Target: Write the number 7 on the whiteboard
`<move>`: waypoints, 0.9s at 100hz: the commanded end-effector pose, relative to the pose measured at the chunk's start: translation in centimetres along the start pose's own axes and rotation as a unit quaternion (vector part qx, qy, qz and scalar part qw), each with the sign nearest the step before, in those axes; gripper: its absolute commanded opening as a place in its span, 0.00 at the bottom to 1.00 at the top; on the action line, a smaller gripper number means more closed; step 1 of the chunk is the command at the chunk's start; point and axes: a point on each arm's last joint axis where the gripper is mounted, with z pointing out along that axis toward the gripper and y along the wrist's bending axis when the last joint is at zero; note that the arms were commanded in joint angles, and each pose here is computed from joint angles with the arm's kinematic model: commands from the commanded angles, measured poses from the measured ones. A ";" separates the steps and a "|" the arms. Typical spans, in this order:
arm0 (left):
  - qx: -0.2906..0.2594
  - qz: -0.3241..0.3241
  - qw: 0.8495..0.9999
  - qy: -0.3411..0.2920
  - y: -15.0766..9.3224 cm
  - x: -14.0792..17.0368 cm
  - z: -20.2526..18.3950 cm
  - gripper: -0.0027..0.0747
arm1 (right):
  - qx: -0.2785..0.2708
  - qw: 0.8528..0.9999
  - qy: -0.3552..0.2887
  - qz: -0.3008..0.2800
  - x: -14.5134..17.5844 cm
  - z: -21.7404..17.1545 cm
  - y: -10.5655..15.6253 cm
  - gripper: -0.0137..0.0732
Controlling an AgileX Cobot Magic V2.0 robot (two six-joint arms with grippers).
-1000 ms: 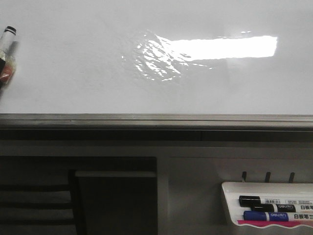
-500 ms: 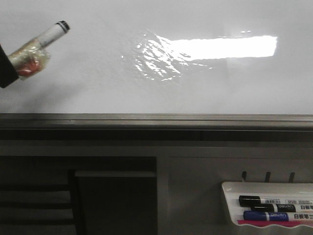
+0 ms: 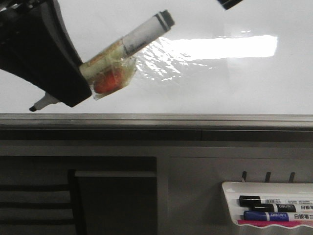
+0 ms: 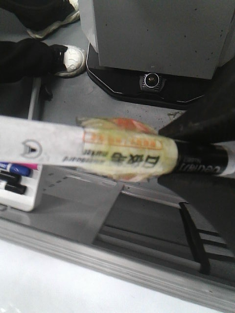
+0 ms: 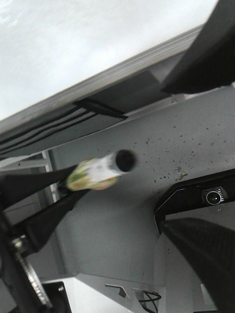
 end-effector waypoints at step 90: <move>-0.016 0.033 0.998 -0.053 -0.7 -1.8 -1.4 0.09 | -0.063 0.996 -0.041 -0.041 -2.8 5.7 0.6 0.40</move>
